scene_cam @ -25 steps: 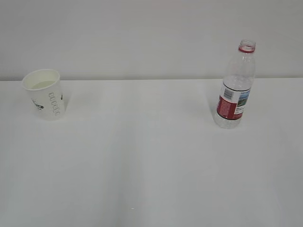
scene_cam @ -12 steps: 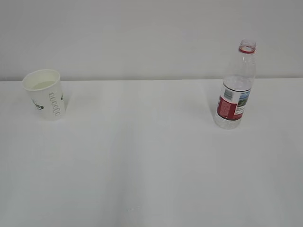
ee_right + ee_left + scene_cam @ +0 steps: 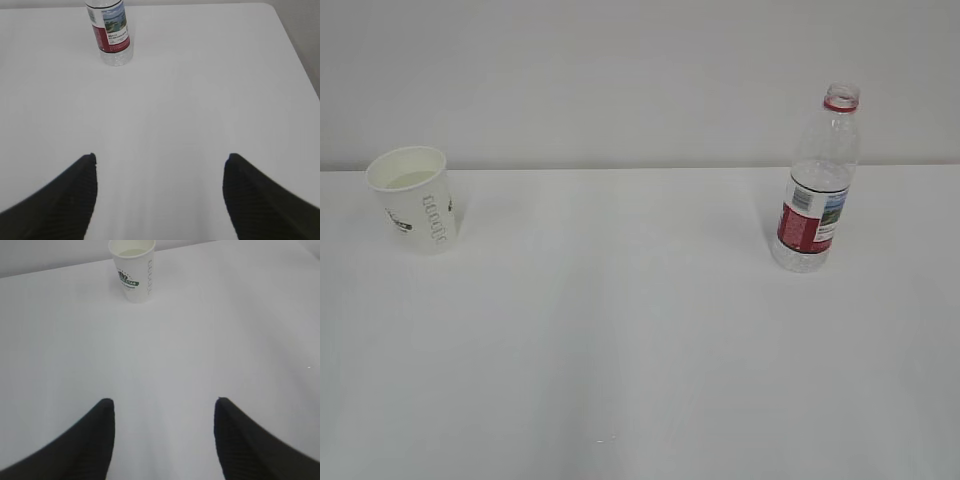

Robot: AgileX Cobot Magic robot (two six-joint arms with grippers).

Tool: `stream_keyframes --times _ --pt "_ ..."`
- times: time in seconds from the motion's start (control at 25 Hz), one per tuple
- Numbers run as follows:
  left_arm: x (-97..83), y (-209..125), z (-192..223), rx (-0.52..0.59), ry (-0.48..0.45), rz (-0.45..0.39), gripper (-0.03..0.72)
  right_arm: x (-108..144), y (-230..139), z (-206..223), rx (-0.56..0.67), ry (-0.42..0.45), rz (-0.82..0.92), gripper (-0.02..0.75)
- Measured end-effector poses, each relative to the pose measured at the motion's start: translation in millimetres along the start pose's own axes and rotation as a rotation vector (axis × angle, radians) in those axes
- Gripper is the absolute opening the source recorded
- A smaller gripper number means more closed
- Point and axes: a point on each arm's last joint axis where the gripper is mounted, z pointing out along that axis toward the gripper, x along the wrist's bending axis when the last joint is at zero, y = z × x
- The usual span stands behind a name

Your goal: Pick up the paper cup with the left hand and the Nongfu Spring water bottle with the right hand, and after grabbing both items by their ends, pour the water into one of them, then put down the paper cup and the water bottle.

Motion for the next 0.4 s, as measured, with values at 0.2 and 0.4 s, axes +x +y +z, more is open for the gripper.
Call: stream_keyframes --times 0.2,0.4 --pt "0.0 0.0 0.0 0.000 0.000 0.000 0.453 0.0 0.0 0.0 0.000 0.000 0.000 0.589" --pt "0.0 0.0 0.0 0.000 0.000 0.000 0.450 0.1 0.0 0.0 0.000 0.001 0.001 0.589"
